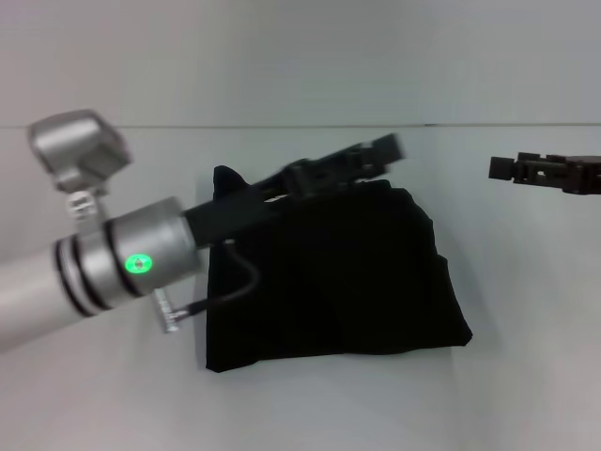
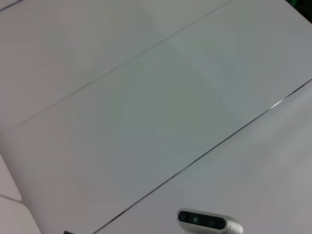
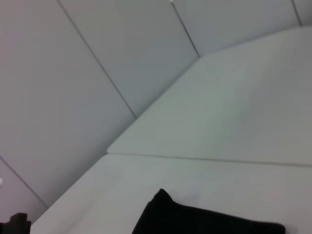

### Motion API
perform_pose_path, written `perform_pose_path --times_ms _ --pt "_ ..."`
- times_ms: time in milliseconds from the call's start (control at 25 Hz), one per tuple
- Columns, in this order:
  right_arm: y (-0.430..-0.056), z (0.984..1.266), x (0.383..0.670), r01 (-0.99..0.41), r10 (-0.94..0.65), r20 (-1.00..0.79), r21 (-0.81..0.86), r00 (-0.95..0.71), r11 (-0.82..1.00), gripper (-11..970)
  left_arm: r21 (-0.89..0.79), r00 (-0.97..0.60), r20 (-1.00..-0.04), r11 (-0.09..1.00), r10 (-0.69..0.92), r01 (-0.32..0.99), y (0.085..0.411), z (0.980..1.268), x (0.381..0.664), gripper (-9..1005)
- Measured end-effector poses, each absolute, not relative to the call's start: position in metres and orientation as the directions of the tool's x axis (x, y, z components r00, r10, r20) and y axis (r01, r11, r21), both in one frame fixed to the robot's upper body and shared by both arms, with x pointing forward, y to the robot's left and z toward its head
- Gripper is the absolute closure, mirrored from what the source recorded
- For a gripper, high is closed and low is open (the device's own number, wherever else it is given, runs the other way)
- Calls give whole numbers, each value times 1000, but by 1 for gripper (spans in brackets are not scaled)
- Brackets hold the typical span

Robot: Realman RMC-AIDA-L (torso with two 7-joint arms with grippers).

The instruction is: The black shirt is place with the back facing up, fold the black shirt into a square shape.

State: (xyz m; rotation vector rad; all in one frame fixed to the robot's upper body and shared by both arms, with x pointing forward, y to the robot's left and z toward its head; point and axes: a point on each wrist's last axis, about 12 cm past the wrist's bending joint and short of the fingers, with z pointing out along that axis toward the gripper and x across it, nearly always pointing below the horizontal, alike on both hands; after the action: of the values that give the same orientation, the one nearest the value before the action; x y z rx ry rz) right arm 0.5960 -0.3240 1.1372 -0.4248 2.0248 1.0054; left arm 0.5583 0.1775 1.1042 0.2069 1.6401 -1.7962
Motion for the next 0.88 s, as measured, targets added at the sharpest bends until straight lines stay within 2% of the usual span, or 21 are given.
perform_pose_path --times_ms 80,240,280,320,400,640,880 --pt "-325 1138 598 -572 63 -770 523 -634 632 77 -813 -733 -556 75 -391 577 192 1102 559 472" --pt "-321 1132 606 -491 66 -704 557 -707 670 80 -802 -679 -595 260 -430 537 223 1093 570 284" --pt "-317 1128 611 -450 64 -666 567 -743 690 80 -786 -657 -619 345 -430 513 234 1090 577 245" --pt "-317 1128 611 -450 64 -666 567 -743 690 81 -786 -657 -619 345 -430 513 234 1090 577 205" --pt "-313 1124 614 -420 67 -642 573 -764 703 83 -768 -638 -638 420 -431 484 242 1088 584 126" --pt "-306 1119 619 -383 87 -613 591 -785 709 87 -686 -591 -696 621 -408 379 261 1086 610 44" --pt "-303 1118 619 -380 96 -613 596 -784 707 91 -609 -655 -670 763 -350 215 256 1085 640 56"
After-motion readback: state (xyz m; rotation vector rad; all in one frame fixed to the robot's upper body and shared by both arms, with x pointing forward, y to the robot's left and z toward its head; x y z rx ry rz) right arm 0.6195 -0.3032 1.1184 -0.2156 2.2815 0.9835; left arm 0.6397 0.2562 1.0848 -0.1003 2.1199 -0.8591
